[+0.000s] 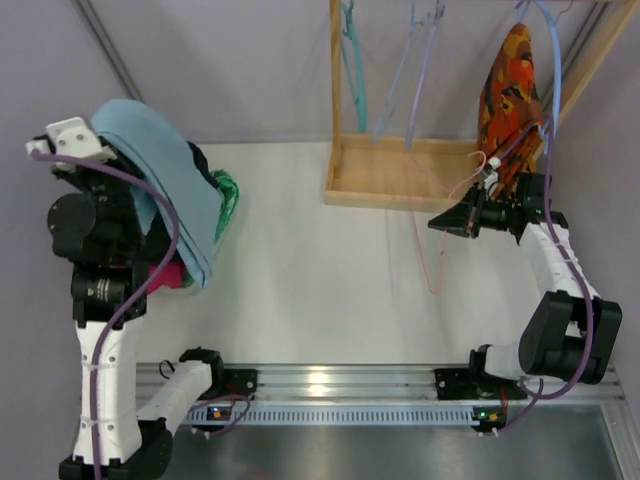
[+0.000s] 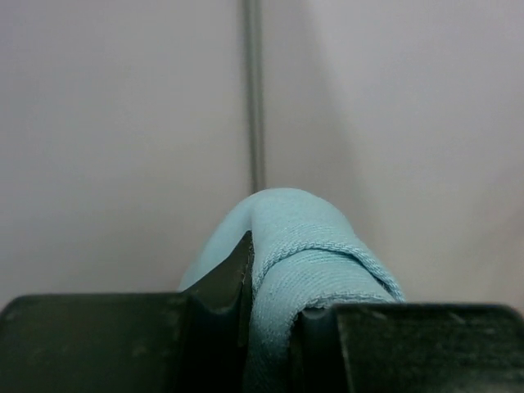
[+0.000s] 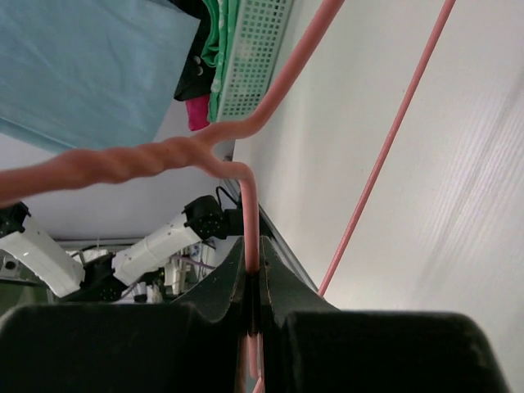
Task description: Remove the trousers from the hanger
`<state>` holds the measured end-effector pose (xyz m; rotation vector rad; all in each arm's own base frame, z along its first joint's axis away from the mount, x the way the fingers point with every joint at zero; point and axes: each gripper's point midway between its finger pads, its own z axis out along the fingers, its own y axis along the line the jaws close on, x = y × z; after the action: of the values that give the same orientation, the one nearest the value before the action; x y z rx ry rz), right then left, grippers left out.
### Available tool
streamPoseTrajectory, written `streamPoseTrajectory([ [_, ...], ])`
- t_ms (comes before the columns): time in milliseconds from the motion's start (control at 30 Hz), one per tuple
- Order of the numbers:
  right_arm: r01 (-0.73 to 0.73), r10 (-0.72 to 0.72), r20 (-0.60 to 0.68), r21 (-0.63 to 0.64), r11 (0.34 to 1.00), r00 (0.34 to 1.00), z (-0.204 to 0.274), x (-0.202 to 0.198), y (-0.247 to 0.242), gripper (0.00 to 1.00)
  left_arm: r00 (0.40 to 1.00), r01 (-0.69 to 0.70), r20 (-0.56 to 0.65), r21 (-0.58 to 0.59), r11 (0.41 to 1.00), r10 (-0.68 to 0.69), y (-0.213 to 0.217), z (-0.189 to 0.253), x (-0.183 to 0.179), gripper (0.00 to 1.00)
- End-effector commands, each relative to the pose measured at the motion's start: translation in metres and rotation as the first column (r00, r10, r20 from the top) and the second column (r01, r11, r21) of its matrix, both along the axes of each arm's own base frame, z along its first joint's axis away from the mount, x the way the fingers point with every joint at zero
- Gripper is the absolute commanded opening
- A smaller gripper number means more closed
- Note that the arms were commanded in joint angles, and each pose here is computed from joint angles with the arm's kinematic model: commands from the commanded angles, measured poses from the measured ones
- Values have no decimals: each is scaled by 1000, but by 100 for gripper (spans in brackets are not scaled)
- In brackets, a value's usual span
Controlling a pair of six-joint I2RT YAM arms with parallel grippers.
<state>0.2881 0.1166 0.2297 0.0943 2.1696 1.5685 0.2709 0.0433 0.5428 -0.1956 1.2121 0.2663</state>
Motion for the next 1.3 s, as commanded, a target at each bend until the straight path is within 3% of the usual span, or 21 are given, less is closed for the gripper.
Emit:
streamPoseTrajectory([
  [0, -43, 43, 83, -3, 999, 996, 18, 5, 0, 0, 945, -96, 307, -73, 993, 114, 32, 74, -76, 0],
  [100, -58, 58, 75, -1, 998, 995, 18, 9, 2, 0, 920, -263, 279, -86, 961, 276, 60, 65, -106, 0],
  [300, -90, 90, 73, 1, 996, 993, 18, 19, 8, 0, 787, -552, 253, -118, 826, 562, 98, 48, -170, 0],
  [533, -120, 120, 57, 4, 993, 991, 16, 30, 15, 0, 701, -683, 197, -91, 725, 685, 111, 32, -194, 0],
  [767, -137, 137, 39, 7, 991, 990, 13, 30, 18, 0, 666, -746, 2, 16, 666, 746, 143, -19, -147, 0],
  [833, -144, 144, 50, 0, 990, 988, 15, 31, 18, 0, 690, -724, -4, 29, 690, 724, 147, -27, -126, 0],
  [967, -154, 154, 42, -7, 988, 987, 13, 32, 17, 0, 801, -597, 87, 47, 801, 592, 141, -3, -77, 0],
  [1067, -161, 161, 39, -9, 987, 986, 11, 30, 18, 0, 836, -548, 57, 25, 836, 546, 152, 3, -30, 0],
  [1267, -165, 165, 45, -7, 986, 985, 11, 25, 18, 0, 897, -438, -98, -54, 897, 432, 165, -59, 63, 0],
])
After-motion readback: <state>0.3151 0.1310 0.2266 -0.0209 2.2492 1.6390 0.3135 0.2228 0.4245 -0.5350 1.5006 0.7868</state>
